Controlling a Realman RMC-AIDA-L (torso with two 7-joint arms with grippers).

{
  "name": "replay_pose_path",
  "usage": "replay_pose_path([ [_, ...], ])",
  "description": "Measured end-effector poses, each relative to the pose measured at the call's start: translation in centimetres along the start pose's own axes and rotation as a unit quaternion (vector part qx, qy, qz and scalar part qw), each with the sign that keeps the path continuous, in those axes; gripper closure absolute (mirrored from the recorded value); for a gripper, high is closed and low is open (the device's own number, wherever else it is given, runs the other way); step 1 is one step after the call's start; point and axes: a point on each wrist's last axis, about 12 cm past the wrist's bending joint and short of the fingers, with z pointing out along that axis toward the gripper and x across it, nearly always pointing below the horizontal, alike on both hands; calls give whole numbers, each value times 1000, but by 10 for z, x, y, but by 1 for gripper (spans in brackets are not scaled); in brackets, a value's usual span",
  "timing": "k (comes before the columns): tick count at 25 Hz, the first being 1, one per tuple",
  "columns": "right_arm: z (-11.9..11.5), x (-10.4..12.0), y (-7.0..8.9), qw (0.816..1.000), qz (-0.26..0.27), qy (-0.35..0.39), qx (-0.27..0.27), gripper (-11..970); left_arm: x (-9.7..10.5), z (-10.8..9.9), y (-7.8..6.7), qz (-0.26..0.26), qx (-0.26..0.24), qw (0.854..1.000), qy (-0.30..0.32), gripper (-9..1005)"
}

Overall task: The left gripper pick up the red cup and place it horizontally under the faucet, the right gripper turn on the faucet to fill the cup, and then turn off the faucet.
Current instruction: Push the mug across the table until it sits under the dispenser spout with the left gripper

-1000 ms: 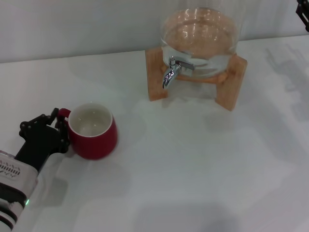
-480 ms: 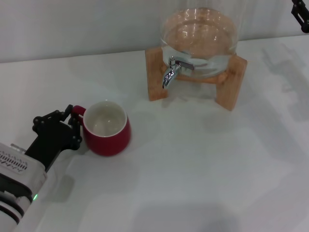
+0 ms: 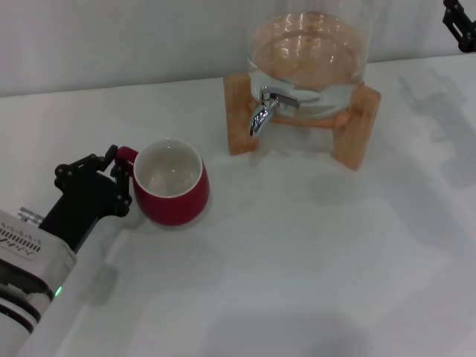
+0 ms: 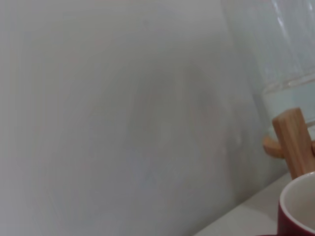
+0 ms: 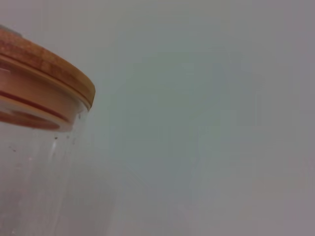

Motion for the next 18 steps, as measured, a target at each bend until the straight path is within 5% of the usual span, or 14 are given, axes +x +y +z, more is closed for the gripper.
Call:
replay_pose_path([
  [18,1,1,7,1000,-4,2,-22,296,-21,17,-12,-32,42,998,-46,894],
])
